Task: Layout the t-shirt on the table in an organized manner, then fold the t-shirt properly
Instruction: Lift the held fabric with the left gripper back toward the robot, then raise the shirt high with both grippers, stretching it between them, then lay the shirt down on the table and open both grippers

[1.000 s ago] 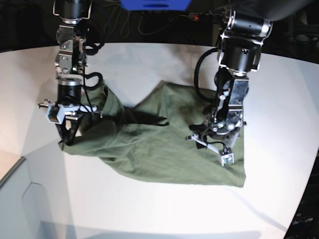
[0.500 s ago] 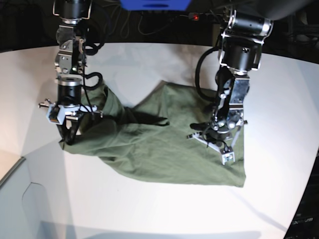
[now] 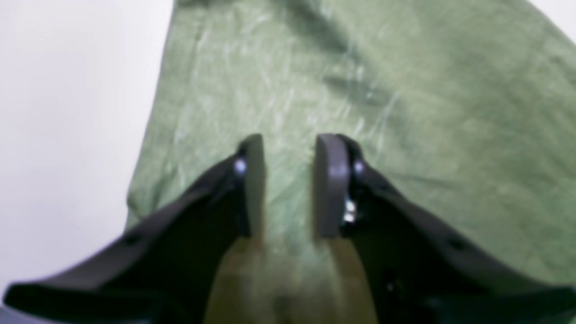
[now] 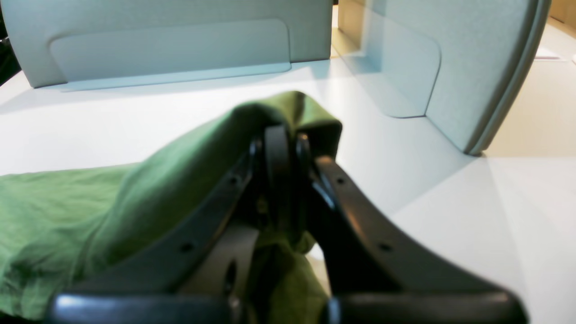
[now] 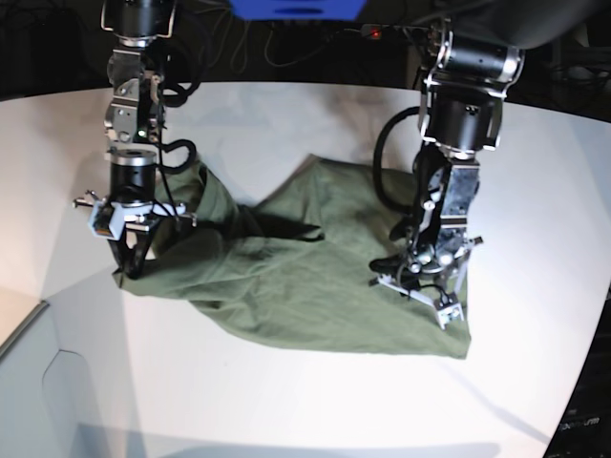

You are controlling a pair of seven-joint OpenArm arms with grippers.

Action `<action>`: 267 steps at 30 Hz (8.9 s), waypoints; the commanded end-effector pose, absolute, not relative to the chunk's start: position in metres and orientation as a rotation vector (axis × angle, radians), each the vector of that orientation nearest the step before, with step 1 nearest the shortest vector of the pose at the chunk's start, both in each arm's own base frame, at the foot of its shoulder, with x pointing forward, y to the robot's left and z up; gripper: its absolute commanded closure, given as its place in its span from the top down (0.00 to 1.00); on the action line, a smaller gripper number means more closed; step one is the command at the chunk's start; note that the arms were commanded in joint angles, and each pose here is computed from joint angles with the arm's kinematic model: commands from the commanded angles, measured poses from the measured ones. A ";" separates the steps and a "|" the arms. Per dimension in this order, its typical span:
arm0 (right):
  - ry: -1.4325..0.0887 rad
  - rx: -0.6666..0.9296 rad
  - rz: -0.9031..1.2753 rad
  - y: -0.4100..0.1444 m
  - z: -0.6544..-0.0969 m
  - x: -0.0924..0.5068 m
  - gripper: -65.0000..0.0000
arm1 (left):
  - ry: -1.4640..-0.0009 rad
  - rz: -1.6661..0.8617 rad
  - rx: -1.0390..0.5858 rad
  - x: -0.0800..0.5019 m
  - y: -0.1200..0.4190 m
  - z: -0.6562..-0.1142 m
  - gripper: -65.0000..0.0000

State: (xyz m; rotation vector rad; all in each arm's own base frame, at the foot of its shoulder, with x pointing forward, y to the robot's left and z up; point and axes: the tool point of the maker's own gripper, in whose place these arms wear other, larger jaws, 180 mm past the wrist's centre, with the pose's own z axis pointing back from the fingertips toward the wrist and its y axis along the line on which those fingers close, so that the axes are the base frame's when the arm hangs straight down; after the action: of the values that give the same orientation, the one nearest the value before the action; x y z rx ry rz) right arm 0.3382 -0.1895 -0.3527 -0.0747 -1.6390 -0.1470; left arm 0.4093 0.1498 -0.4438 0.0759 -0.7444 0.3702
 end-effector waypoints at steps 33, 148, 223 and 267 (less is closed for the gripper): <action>-1.713 -0.073 -0.141 -0.190 -0.332 0.346 0.00 | -0.747 0.298 0.006 0.424 0.128 -0.443 0.00; -1.880 -0.128 -0.072 -0.203 -0.259 0.346 0.00 | -1.273 0.519 -0.037 0.309 0.225 -0.262 0.00; -1.846 -0.005 -0.088 -0.203 -0.156 0.586 0.00 | -1.614 0.630 0.058 0.567 0.294 -0.135 0.01; -1.510 -0.144 -0.013 -0.242 -0.366 0.389 0.56 | -1.087 0.497 0.263 0.389 0.309 -0.414 0.50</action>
State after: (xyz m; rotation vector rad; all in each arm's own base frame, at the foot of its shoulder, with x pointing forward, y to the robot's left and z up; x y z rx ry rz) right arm 0.3793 -0.2407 -0.3858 -0.1454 -1.4419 -0.0114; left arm 0.3742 0.3005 -0.4356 0.2449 -1.0180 0.5047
